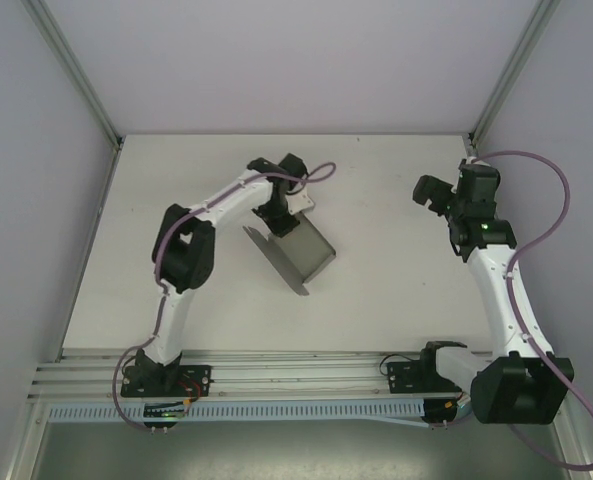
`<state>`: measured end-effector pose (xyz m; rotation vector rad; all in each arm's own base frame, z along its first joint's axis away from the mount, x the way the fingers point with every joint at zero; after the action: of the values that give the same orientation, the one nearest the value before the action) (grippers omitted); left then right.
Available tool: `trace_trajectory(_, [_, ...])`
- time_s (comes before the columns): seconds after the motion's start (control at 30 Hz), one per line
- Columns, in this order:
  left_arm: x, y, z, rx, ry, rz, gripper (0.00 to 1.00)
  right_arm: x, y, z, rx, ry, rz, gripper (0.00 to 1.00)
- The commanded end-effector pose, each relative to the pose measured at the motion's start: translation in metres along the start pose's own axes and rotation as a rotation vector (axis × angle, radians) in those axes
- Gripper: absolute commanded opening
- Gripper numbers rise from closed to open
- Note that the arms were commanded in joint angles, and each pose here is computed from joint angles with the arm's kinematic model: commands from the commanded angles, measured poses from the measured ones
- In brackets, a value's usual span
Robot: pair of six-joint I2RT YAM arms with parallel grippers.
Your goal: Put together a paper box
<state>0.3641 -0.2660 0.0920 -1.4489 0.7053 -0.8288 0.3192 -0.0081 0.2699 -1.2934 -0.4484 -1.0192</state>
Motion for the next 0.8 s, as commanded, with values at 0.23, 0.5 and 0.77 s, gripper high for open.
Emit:
trace_trajectory(0.23, [0.011,-0.005,0.001,0.071,0.09,0.086,0.62,-0.013,0.006,-0.001,0.024,-0.035,0.078,0.99])
trace_trajectory(0.5, [0.039,-0.068,-0.009,0.036,0.142,-0.192,0.98,-0.018,0.008,0.018,0.17,-0.159,0.125,0.99])
trace_trajectory(0.77, [0.031,-0.166,0.08,0.205,-0.392,-0.563,0.98,-0.068,0.033,0.11,0.509,-0.611,0.318,0.99])
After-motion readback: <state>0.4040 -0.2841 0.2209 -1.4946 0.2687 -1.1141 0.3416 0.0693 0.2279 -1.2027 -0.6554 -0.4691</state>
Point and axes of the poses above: each hand's point on the last joint's axis, 136 mm out from that joint toward the fingers, its own y axis out along the fingers, its own z axis along the line the jaws close on, x = y × z, the point moved 4 cm from there along -y, back along the fingers, and after that the axes turned 2 degrees about y, right-handed, at the moved point
